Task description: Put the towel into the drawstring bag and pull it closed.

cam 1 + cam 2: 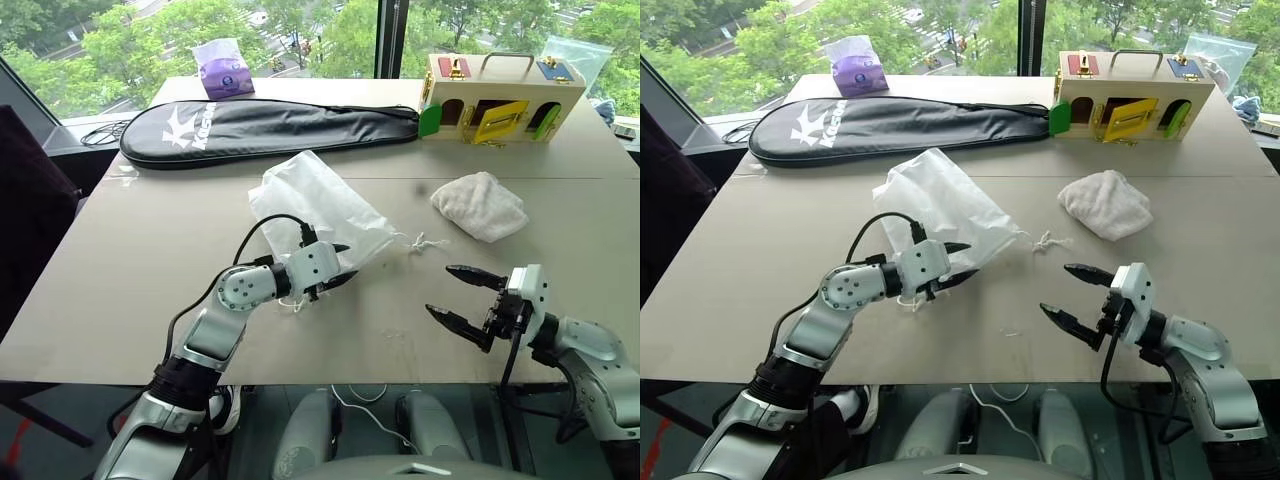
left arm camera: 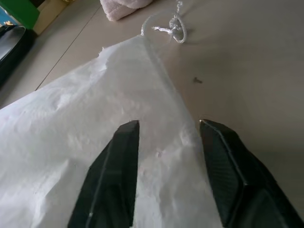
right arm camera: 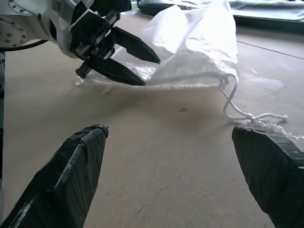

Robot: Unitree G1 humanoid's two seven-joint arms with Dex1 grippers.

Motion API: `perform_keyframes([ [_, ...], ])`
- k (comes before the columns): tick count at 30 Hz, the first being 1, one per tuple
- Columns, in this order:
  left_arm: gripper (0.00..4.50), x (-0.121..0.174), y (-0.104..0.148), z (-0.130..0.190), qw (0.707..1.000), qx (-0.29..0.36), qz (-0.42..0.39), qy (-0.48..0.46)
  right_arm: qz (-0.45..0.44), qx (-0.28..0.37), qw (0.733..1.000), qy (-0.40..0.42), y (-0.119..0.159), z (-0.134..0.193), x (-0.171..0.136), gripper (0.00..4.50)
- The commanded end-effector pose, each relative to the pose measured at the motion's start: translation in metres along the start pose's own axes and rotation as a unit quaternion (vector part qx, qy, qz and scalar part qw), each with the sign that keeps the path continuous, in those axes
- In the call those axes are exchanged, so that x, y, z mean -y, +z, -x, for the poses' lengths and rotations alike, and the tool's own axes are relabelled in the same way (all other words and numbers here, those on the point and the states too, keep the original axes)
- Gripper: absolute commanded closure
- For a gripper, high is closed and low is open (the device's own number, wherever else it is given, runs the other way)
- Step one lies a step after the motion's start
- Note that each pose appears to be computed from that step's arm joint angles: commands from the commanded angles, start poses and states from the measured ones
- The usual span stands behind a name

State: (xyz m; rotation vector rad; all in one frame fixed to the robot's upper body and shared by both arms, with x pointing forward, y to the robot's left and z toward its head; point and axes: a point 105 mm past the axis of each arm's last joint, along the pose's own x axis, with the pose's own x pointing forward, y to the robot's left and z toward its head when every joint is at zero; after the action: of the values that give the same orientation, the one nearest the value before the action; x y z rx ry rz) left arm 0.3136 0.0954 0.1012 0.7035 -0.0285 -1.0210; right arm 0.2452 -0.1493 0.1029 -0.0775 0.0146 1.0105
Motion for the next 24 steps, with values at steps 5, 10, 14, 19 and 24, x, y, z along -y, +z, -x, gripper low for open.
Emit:
perform_keyframes([
  [5,3.74,-0.006,-0.003,0.004,1.0,-0.006,-0.014,0.006,0.019,0.013,1.0,-0.014,0.011,0.007,0.006,0.0],
  [10,3.74,-0.002,0.002,0.006,0.999,0.015,0.039,-0.011,0.018,0.013,1.0,-0.015,0.01,0.007,0.006,0.0],
  [14,3.19,-0.001,0.013,0.01,0.994,0.041,0.096,-0.027,0.017,0.013,1.0,-0.014,0.009,0.007,0.006,0.0],
  [19,1.63,-0.005,0.011,0.008,0.996,0.029,0.087,-0.017,0.018,0.012,1.0,-0.013,0.009,0.006,0.008,0.0],
  [24,1.63,-0.002,0.009,0.005,0.999,0.014,0.041,-0.029,0.019,0.012,1.0,-0.018,0.009,0.008,0.01,0.0],
])
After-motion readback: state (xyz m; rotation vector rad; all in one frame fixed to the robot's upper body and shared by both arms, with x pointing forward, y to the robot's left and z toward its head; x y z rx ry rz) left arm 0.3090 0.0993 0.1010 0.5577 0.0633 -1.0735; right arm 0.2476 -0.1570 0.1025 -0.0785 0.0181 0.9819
